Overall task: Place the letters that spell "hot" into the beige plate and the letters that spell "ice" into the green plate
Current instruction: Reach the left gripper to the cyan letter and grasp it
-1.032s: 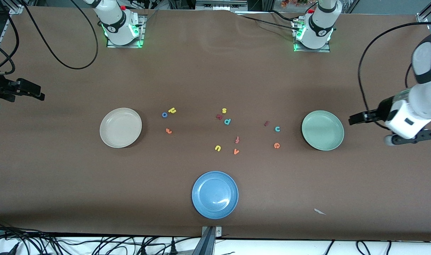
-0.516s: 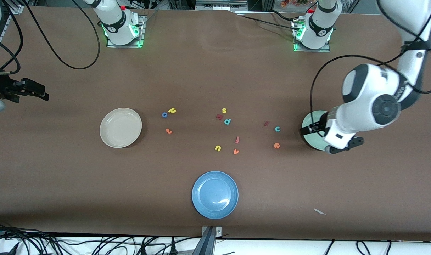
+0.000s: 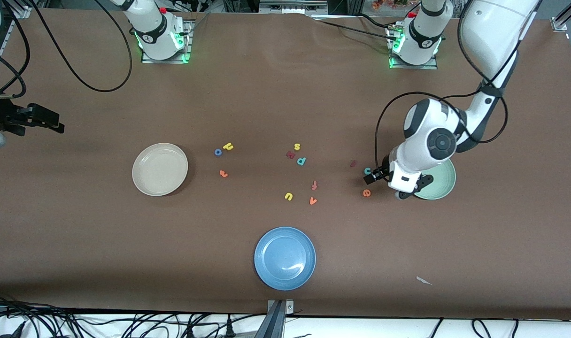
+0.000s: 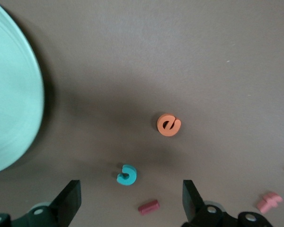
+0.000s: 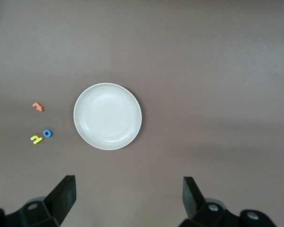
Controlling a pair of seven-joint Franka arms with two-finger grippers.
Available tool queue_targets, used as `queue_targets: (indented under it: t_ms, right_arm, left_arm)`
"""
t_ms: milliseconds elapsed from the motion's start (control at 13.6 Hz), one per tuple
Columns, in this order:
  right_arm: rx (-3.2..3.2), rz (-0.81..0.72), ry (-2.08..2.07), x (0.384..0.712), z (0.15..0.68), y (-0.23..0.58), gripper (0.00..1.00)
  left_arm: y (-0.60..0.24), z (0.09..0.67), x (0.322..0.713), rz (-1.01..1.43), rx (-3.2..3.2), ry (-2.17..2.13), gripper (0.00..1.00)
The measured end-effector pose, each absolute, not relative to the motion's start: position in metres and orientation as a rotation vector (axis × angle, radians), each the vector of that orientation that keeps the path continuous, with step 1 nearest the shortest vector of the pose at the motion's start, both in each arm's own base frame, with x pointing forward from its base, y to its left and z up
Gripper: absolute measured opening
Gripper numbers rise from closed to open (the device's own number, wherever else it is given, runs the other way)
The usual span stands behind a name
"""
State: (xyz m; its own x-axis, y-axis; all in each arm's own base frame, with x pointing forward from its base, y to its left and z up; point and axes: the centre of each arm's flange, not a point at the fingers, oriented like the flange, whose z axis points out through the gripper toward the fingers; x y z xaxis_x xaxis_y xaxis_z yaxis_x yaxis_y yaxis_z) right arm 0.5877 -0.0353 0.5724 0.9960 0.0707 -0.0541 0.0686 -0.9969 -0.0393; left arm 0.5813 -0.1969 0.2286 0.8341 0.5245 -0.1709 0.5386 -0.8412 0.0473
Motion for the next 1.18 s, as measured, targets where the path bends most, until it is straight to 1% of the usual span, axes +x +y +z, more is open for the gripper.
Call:
queue_targets:
  t_ms: [442, 590, 664, 737, 811, 885, 959, 1032, 1180]
  right_arm:
    - [-3.008, 0.059, -0.126, 0.588, 0.577, -0.022, 1.00]
    - [-3.002, 0.052, -0.136, 0.587, 0.581, -0.018, 1.00]
    - [-3.000, 0.054, -0.141, 0.587, 0.582, -0.016, 1.00]
    - [-2.998, 0.057, -0.148, 0.586, 0.583, -0.013, 1.00]
    - [-2.997, 0.059, -0.153, 0.586, 0.583, -0.011, 1.00]
    - [-2.997, 0.061, -0.151, 0.585, 0.583, -0.010, 1.00]
    - [-2.997, 0.066, -0.143, 0.585, 0.583, -0.009, 1.00]
    - [-2.998, 0.073, -0.132, 0.584, 0.583, -0.007, 1.00]
    - [-3.001, 0.078, -0.130, 0.584, 0.583, 0.000, 1.00]
  left_arm:
    - [-0.206, 0.184, 0.573, -0.254, 2.950, 0.925, 0.95]
    - [-0.206, 0.178, 0.571, -0.269, 2.950, 0.930, 0.93]
    - [-0.208, 0.176, 0.570, -0.275, 2.951, 0.927, 0.90]
    - [-0.212, 0.174, 0.568, -0.279, 2.956, 0.916, 0.83]
    - [-0.217, 0.173, 0.566, -0.283, 2.961, 0.904, 0.82]
    - [-0.220, 0.173, 0.564, -0.284, 2.964, 0.895, 0.79]
    - [-0.222, 0.172, 0.564, -0.284, 2.965, 0.891, 0.78]
    - [-0.222, 0.172, 0.564, -0.285, 2.966, 0.892, 0.71]
    - [-0.221, 0.170, 0.563, -0.289, 2.966, 0.894, 0.69]
